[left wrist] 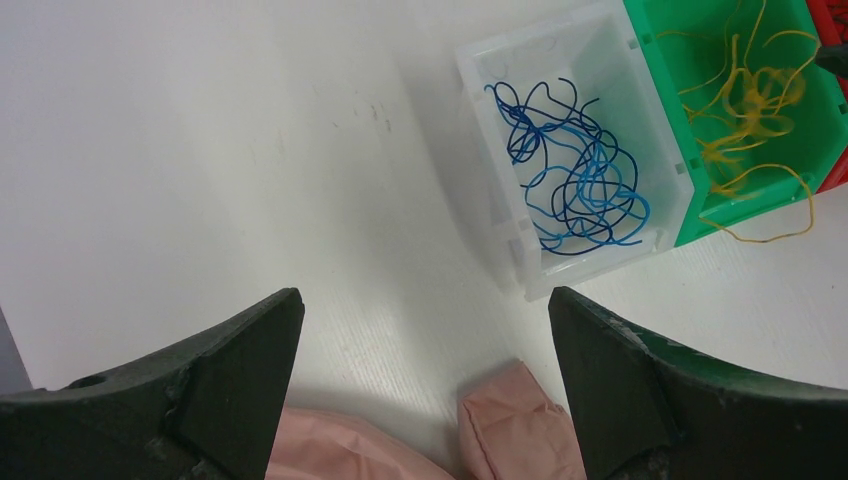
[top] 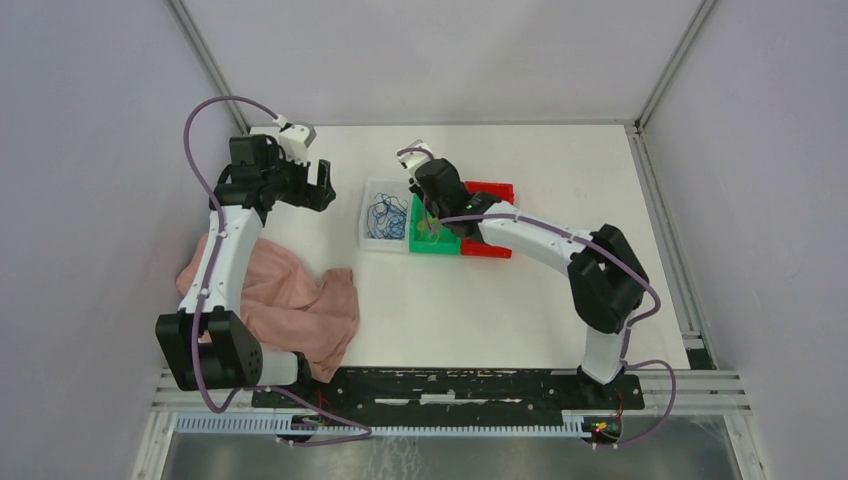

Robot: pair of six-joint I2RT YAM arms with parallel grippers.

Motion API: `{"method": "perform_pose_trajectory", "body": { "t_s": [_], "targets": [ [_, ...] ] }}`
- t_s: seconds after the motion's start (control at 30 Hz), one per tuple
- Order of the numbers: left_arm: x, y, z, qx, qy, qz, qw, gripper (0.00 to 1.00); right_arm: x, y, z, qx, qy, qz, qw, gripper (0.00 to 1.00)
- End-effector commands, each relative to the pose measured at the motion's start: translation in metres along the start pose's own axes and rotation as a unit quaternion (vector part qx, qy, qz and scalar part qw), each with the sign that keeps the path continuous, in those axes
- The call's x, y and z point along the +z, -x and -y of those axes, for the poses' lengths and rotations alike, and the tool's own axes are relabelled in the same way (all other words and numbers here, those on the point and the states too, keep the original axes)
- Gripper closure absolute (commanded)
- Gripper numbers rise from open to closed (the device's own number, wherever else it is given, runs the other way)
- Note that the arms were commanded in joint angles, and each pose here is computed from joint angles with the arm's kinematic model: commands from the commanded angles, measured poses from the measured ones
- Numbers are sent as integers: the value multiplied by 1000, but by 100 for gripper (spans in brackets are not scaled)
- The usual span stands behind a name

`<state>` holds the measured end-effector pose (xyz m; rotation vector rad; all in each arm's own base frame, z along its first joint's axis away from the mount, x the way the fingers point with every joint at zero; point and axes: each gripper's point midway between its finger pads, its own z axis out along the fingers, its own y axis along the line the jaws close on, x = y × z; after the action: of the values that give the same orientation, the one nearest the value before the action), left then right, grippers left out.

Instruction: Untangle the cables

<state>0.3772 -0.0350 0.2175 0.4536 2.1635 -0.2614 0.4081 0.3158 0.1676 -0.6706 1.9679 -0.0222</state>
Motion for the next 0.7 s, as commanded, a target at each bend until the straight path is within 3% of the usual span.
{"method": "perform_pose_trajectory", "body": {
  "t_s": [0.0,0.1,0.27,0.37,0.53,0.67],
  "targets": [
    [-9,21,2,7,-1,45,999,1,3,34,31,7,-59,29,998,59],
    [-8,20,0,7,-1,45,999,1,-2,39,35,12,-62,36,997,41],
    [-8,20,-2,4,2,45,999,1,-24,47,50,32,-73,51,995,25],
    [-7,14,-4,2,7,47,999,1,-42,35,68,58,-92,58,992,2],
    [1,4,-16,-21,24,65,997,1,-68,-12,121,128,-145,42,980,0],
    [11,-12,-29,-42,47,81,995,1,-95,-68,175,201,-205,21,958,0]
  ]
}}
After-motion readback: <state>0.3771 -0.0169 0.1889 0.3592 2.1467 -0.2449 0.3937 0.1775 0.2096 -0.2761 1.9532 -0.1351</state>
